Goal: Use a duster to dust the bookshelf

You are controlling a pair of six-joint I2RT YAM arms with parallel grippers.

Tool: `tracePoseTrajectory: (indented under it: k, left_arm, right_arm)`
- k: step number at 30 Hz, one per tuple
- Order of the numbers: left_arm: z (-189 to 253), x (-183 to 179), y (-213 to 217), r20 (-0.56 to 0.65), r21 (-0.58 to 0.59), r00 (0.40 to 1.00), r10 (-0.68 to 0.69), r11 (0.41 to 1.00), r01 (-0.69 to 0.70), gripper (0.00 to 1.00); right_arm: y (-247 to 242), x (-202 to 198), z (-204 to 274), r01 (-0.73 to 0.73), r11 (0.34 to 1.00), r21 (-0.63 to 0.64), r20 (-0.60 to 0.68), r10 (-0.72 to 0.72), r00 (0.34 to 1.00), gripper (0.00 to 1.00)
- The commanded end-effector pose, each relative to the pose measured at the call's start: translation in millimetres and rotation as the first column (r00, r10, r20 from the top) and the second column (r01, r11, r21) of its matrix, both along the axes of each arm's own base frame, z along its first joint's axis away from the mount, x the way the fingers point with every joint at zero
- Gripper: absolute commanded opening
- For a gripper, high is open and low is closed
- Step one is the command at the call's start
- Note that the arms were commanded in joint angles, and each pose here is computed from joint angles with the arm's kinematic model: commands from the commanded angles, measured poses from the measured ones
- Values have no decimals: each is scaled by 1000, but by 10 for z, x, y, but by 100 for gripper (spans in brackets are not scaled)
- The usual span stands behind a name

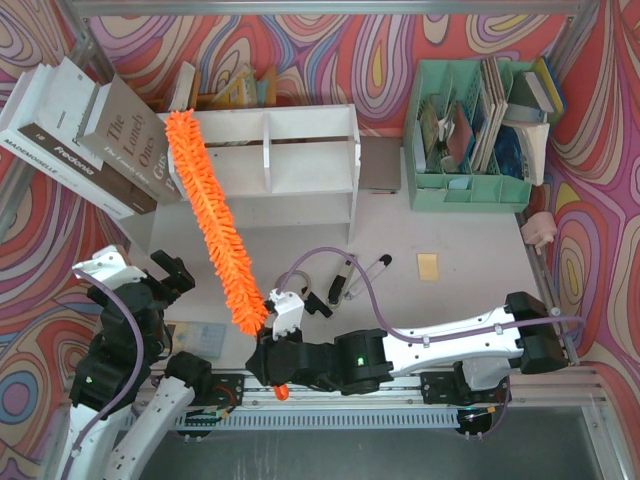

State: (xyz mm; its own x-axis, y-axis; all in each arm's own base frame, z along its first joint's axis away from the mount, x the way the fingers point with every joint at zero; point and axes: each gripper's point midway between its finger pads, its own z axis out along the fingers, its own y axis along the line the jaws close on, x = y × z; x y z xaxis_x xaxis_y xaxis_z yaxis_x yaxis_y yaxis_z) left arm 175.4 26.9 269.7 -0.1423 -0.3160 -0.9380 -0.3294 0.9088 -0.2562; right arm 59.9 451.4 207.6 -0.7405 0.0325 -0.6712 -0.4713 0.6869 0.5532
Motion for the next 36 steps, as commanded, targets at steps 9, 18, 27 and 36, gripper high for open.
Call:
tracePoseTrajectory:
  k: [9,18,27,36]
  left_arm:
    - [48,-23,21,10,-4,1000,8,1000,-8,98]
    - [54,-42,45,15,-4,1000,19,1000,-18,98]
    - [54,-31,30,13,-5,1000,12,1000,-12,98]
    - [58,-37,32,18,-6,1000,11,1000,-11,98]
  right_arm:
    - [-607,268,650,147,982,116,81,-156,984,0]
    - [-900,254,523,207,975,74,16,-209,978,0]
    - [-1087,235,260,263,964,37,-52,-261,964,0]
    - [-934,187,97,248,969,5,-72,-247,966,0]
